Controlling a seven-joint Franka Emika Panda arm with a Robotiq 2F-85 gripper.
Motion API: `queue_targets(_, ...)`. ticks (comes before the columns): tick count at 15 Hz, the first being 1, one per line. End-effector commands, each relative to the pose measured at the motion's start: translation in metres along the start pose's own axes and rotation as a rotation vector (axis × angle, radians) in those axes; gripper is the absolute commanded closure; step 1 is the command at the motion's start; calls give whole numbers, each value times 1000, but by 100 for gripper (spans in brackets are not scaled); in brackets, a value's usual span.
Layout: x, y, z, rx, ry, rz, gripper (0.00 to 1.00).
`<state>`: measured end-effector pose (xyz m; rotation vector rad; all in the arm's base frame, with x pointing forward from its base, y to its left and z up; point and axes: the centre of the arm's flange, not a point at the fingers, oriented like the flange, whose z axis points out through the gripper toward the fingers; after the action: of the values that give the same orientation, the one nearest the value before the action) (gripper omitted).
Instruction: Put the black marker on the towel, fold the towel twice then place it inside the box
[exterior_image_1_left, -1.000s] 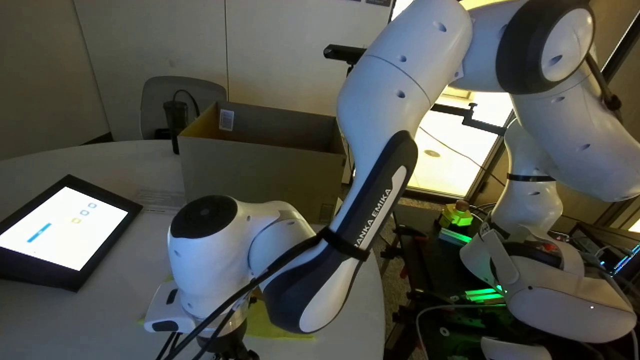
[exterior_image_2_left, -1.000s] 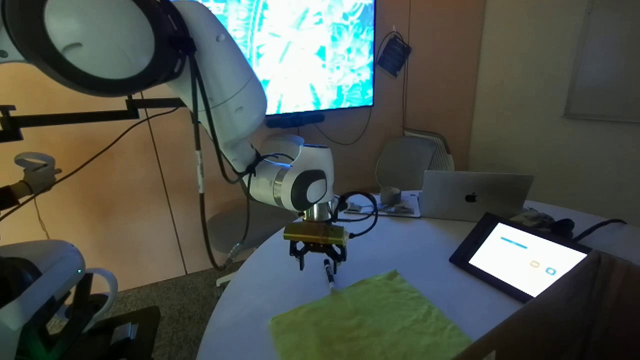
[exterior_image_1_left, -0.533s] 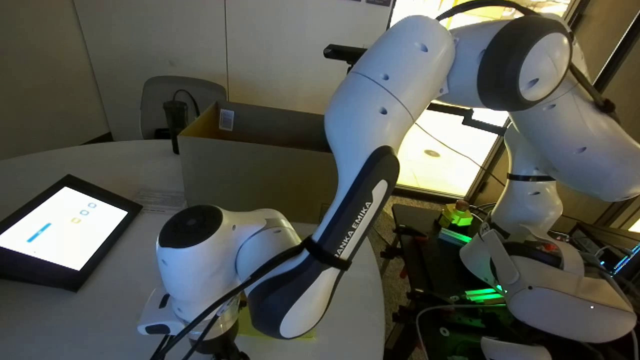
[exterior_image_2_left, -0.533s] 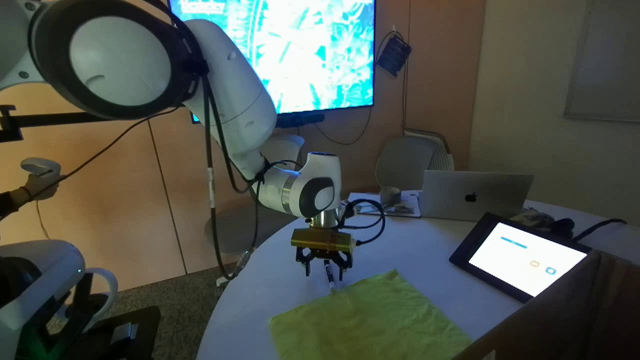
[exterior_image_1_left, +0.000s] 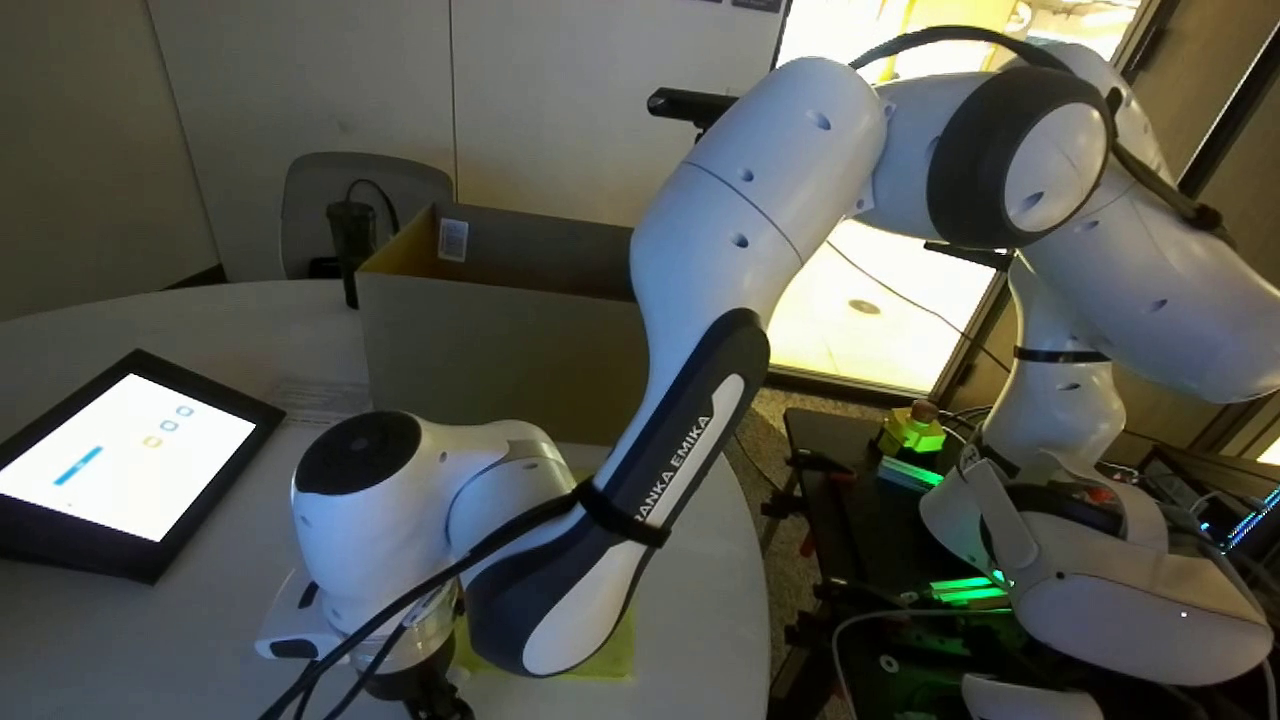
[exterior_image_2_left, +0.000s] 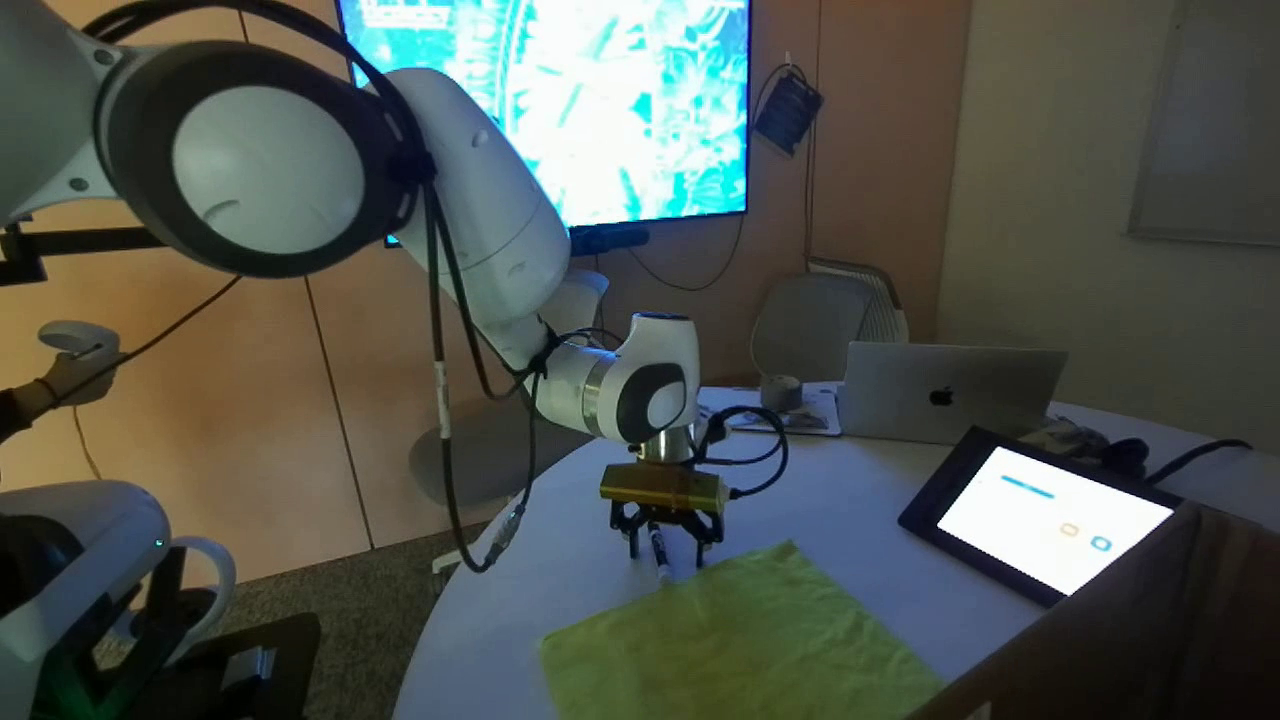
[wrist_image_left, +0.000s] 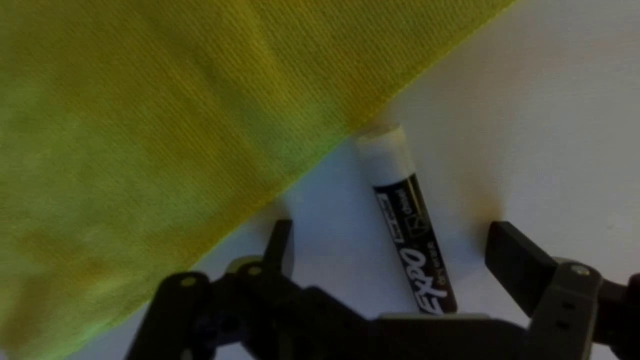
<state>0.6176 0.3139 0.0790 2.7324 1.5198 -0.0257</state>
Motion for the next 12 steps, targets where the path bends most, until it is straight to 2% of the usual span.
queue_targets(1, 12, 8, 5, -10, 12, 25, 0)
queue_targets(3, 10, 4, 3, -17, 13, 22, 2)
queue_targets(4, 10, 2, 3, -18, 12, 22, 14)
queue_targets(5, 10, 1, 1, -20, 12, 24, 17)
queue_targets(6, 9, 1, 0, -24, 12, 25, 30)
queue_targets(12, 11, -10, -12, -40, 12, 30, 76)
